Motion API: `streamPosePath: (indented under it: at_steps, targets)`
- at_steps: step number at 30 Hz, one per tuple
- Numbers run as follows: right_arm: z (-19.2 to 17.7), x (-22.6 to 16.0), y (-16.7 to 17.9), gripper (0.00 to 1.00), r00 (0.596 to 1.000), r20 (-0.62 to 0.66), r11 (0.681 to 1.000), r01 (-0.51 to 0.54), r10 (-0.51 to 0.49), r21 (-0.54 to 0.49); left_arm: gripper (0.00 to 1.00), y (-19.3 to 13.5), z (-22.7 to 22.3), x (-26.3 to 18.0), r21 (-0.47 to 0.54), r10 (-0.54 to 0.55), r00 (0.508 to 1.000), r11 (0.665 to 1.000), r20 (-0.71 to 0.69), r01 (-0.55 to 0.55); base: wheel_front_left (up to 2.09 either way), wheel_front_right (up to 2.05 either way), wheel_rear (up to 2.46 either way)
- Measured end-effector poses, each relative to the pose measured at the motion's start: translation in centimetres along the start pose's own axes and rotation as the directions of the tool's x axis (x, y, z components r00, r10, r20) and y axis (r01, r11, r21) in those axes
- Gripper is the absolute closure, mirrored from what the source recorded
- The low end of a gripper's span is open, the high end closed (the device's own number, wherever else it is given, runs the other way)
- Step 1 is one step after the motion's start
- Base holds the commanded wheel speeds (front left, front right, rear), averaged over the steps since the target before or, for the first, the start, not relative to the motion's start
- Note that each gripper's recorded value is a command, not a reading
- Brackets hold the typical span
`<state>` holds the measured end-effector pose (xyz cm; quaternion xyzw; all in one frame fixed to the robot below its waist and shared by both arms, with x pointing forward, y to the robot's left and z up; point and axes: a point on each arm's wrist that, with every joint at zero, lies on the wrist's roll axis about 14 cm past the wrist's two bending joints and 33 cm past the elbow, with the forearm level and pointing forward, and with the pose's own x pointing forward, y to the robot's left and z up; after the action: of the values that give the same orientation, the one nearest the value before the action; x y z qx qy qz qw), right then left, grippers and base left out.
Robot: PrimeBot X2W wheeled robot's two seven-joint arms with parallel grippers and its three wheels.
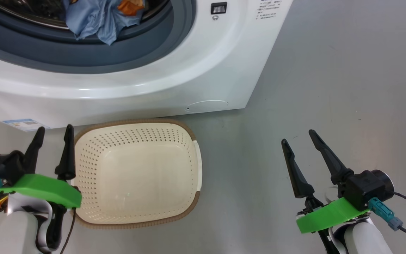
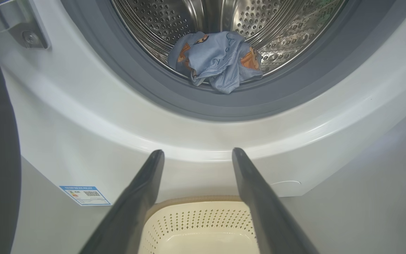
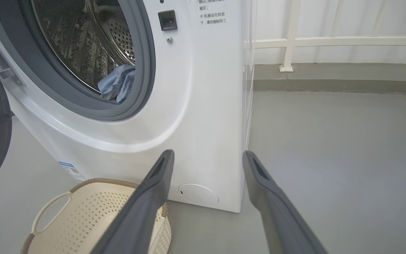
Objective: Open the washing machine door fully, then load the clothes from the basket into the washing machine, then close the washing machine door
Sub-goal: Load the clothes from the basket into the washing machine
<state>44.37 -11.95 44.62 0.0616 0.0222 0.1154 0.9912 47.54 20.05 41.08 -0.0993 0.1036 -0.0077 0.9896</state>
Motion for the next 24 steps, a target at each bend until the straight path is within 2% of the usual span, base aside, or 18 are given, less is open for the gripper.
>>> streamPosePath:
  at_steps: [24]
  targets:
    - [1.0, -0.7, -0.8, 0.00, 0.999, 0.020, 1.000, 0.027, -0.026, -0.010, 0.00, -1.5, 1.4, -0.7, -0.001, -0.025, 1.000, 1.000, 0.005, 0.025, 0.00, 0.00, 0.00]
